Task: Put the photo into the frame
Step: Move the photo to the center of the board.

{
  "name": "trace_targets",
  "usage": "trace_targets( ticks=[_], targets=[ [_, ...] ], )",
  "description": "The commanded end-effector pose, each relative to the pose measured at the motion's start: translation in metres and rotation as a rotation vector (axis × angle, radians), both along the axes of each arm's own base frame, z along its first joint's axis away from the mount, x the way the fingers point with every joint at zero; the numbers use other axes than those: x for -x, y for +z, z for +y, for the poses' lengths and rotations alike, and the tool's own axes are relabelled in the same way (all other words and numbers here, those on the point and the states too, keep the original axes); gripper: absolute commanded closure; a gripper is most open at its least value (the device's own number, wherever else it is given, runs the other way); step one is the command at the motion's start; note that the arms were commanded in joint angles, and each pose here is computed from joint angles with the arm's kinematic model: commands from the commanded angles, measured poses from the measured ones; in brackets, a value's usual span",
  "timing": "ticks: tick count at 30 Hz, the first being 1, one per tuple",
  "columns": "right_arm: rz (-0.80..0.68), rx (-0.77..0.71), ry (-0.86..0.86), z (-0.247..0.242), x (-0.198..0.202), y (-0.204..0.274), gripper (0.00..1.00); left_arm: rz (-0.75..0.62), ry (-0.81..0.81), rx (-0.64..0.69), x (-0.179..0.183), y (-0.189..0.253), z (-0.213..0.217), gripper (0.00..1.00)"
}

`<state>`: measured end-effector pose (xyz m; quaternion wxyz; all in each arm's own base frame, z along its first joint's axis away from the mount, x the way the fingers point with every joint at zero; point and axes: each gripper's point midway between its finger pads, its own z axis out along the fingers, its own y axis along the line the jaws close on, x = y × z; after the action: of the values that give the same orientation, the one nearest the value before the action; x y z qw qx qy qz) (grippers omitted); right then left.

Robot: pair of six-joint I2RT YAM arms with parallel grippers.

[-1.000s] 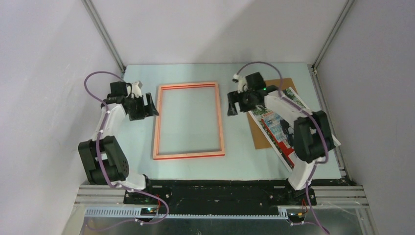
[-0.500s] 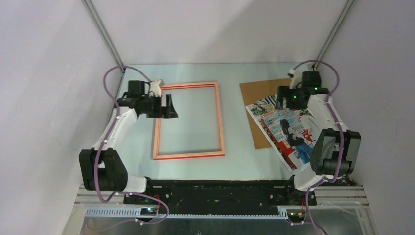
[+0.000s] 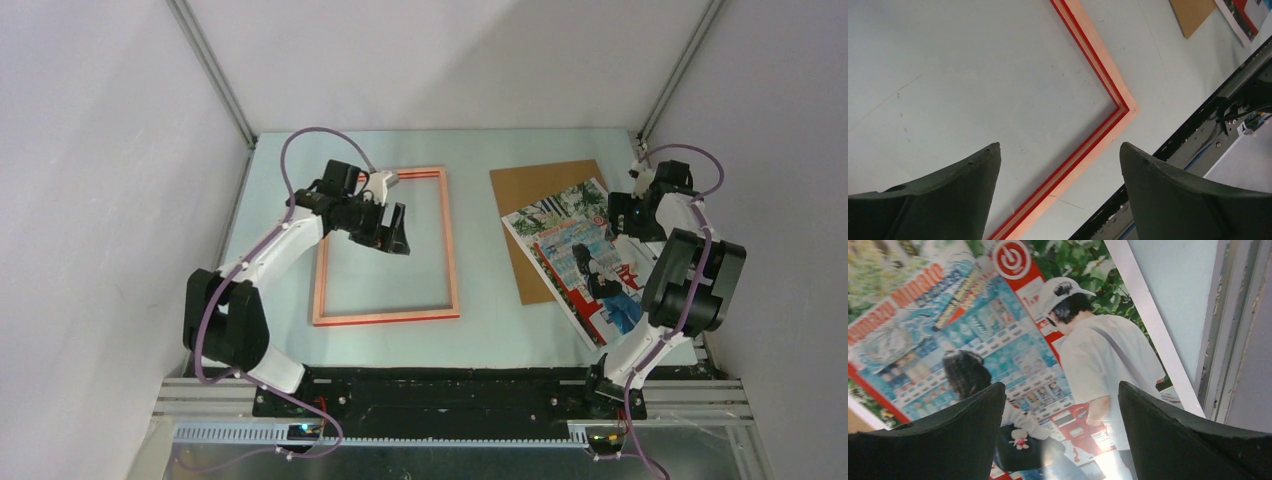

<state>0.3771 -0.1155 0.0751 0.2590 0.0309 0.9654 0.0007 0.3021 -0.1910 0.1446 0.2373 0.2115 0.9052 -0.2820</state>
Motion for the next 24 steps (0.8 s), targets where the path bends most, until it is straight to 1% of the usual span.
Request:
trace_targets(
  ticks=[1,7,14,24],
  targets=[
    [-0.035,0.078,-0.005,-0.026,-0.02,0.003,0.13,-0.025,-0.02,0.026,-0.009,0.005,-0.015,0.07],
    [-0.022,0.087,-0.025,-0.044,-0.027,-0.007,0.14,-0.023,-0.028,0.018,-0.013,-0.001,-0.019,0.07],
    [-0.016,0.084,-0.044,-0.062,-0.031,-0.012,0.13,-0.048,-0.015,0.001,-0.028,-0.001,-0.02,0.08],
    [0.025,0.025,-0.053,-0.071,-0.033,-0.032,0.13,-0.017,-0.05,0.058,-0.034,-0.012,-0.035,0.08]
  ],
)
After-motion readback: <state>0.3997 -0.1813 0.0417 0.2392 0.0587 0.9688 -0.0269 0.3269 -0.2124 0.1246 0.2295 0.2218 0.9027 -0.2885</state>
